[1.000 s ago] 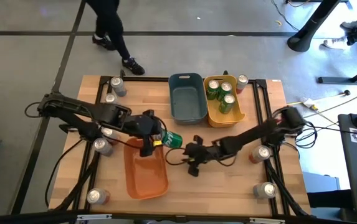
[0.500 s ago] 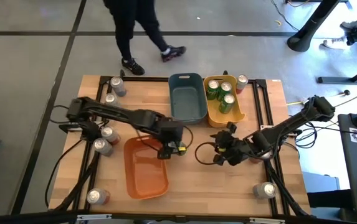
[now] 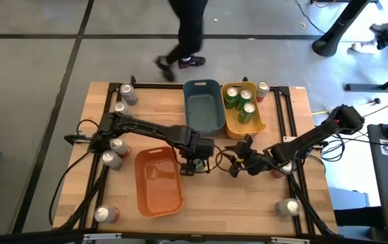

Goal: Sort soda cans
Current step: Put the green soda can into the yellow bin

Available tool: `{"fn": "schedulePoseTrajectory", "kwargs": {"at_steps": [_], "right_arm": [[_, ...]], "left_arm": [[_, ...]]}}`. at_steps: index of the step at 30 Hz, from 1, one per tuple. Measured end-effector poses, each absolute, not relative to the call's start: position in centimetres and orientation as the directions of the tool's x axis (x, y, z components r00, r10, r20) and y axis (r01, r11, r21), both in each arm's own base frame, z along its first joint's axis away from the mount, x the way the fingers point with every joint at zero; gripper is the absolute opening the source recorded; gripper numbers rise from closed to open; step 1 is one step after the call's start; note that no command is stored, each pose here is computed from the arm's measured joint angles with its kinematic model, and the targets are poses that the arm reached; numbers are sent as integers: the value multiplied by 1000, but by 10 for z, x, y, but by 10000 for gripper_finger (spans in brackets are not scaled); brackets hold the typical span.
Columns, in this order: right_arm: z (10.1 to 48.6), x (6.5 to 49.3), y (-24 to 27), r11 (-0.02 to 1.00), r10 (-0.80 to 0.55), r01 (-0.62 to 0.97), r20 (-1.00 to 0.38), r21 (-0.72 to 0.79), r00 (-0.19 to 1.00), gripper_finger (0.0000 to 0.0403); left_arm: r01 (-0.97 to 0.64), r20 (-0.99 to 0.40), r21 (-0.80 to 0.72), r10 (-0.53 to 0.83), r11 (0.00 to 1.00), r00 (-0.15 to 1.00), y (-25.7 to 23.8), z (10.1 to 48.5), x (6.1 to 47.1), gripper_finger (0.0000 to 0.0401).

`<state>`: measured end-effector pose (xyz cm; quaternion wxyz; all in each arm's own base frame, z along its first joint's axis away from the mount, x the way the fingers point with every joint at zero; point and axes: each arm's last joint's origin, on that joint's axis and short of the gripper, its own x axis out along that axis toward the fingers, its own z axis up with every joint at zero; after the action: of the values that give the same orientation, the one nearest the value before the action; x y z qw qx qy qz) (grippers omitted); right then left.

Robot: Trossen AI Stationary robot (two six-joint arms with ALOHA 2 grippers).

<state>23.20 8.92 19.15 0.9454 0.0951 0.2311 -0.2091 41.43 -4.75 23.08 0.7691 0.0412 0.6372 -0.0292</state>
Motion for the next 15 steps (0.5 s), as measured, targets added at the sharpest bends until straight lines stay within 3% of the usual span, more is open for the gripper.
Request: {"fn": "schedulePoseTrajectory", "kwargs": {"at_steps": [15], "right_arm": [[192,232,89,892,-358,444,-473,80,805,138]], "left_arm": [[157,-978,36,3,987,208,-52,234,415,332]]}}
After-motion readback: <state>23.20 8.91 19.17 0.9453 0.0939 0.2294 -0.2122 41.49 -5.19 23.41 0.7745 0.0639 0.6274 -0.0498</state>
